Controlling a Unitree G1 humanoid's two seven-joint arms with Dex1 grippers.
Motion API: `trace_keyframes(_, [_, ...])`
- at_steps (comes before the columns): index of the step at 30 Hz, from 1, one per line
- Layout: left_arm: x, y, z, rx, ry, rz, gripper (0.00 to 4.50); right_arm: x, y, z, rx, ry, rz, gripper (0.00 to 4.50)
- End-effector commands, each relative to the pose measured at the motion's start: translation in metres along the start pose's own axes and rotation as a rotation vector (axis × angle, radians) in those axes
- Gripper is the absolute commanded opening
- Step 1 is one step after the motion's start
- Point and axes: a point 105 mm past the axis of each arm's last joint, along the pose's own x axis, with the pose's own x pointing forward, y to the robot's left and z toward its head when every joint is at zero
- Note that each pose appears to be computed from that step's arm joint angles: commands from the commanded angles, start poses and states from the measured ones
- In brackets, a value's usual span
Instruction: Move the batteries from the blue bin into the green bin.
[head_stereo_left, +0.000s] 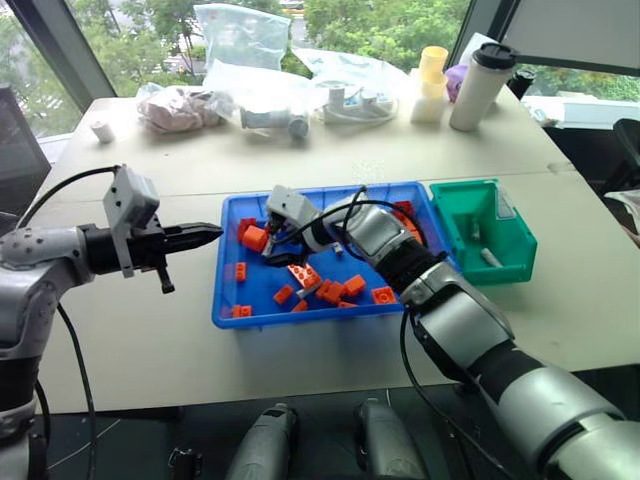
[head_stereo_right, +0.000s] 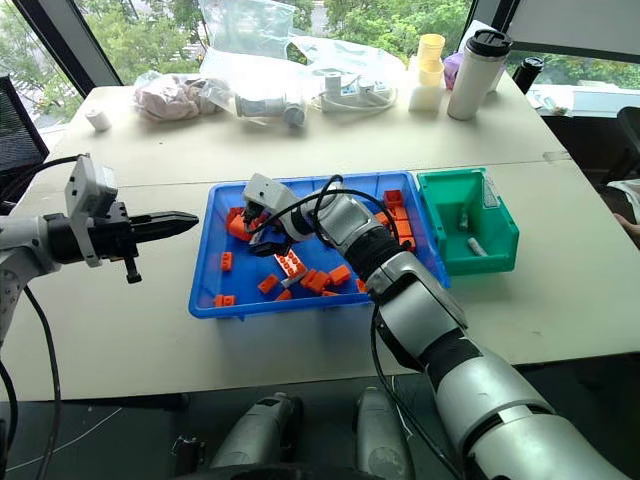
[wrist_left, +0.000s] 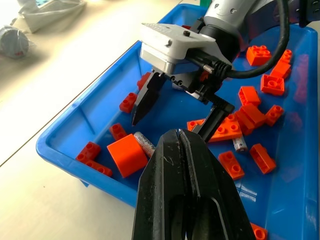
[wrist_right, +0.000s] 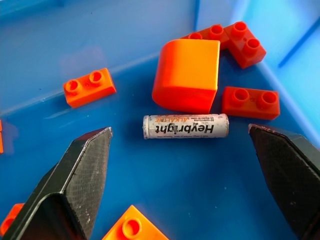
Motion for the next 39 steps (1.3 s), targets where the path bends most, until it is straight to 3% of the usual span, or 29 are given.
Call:
trace_keyframes(1, [-0.008,0.000,0.014,0.040,-0.032,0.026,0.00,0.001,-0.003,0.016,-0.023,-0.038,-0.018,4.47])
trace_keyframes(20, [-0.003,-0.002,0.015,0.046,-0.030,0.018,0.00,0.023,0.010,0.014,0.003,-0.029,-0.035,4.47])
trace_keyframes(23, [-0.002,-0.002,0.014,0.046,-0.031,0.016,0.00,0.023,0.010,0.014,0.004,-0.031,-0.035,3.67])
trace_keyframes(26, [0.000,-0.003,0.014,0.044,-0.036,0.013,0.00,0.023,0.010,0.014,0.009,-0.031,-0.039,2.19])
trace_keyframes(29, [0.003,-0.004,0.013,0.042,-0.040,0.007,0.00,0.018,0.006,0.013,0.006,-0.028,-0.051,2.18])
trace_keyframes(33, [0.009,-0.006,0.015,0.042,-0.056,-0.011,0.00,-0.009,-0.019,0.009,0.018,-0.027,-0.154,2.18])
trace_keyframes(36, [0.016,-0.011,0.015,0.031,-0.072,-0.039,0.00,-0.059,-0.029,0.010,0.040,-0.101,-0.231,2.18])
trace_keyframes(39, [0.027,-0.020,0.012,0.017,-0.080,-0.094,0.00,-0.137,-0.031,-0.002,0.102,-0.138,-0.382,2.18])
